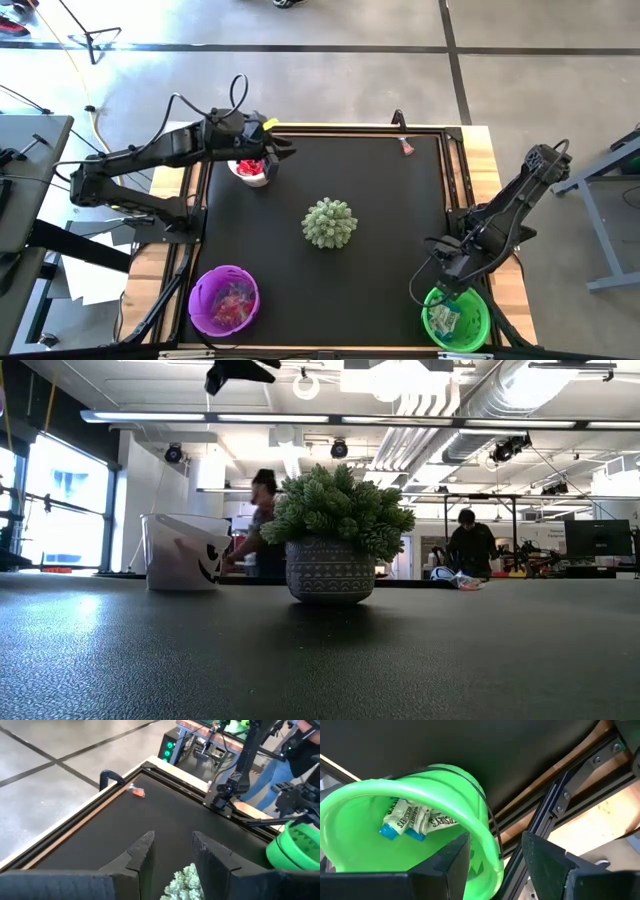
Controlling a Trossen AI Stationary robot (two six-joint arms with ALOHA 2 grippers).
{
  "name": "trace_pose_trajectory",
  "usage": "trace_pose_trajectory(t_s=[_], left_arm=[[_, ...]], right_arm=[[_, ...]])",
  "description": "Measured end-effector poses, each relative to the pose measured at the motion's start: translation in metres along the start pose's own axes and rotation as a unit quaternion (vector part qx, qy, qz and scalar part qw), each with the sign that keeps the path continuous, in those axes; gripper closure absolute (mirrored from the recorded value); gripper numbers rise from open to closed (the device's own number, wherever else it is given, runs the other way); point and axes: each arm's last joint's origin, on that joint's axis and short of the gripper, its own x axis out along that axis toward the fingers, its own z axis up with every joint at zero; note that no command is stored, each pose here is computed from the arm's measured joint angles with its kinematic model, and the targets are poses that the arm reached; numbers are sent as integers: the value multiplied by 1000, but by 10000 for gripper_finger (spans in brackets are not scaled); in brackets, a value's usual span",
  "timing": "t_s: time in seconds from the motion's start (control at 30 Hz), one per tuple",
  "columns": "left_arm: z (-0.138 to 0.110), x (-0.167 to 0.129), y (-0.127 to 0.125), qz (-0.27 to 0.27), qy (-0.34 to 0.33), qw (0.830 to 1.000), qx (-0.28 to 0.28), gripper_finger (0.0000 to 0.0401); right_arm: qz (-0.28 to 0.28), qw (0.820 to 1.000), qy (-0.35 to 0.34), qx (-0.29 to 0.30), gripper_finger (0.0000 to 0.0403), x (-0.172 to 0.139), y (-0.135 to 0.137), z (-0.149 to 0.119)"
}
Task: Organize candy in baskets
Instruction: Adjust the green bucket on the table
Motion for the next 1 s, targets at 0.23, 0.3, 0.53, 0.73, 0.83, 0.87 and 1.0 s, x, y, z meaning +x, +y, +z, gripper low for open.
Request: trace_pose_trajectory(t_s=[0.23,0.3,0.53,0.73,0.83,0.87,1.0], left_arm=[[-5,-2,-16,-8,2,1000,5,288],[-7,-2,-19,-11,2,1000,9,288],[-10,-4,-30,-12,1,1000,14,288],[-13,-6,-36,-17,2,1000,16,288],[-14,-6,-39,-21,3,1000,14,288],[-14,-6,-40,-22,3,1000,15,288],[-16,-7,-43,-28,5,999,18,288]], right_arm=[[-7,1000,-14,-9,227,2,1,1],[-3,1000,-14,-13,227,3,3,1],[8,1000,-8,-26,227,7,10,2],[29,999,12,-45,227,8,16,-1],[39,998,17,-55,227,8,18,-2],[42,997,18,-57,227,8,18,-2],[40,997,18,-62,253,8,18,-3]])
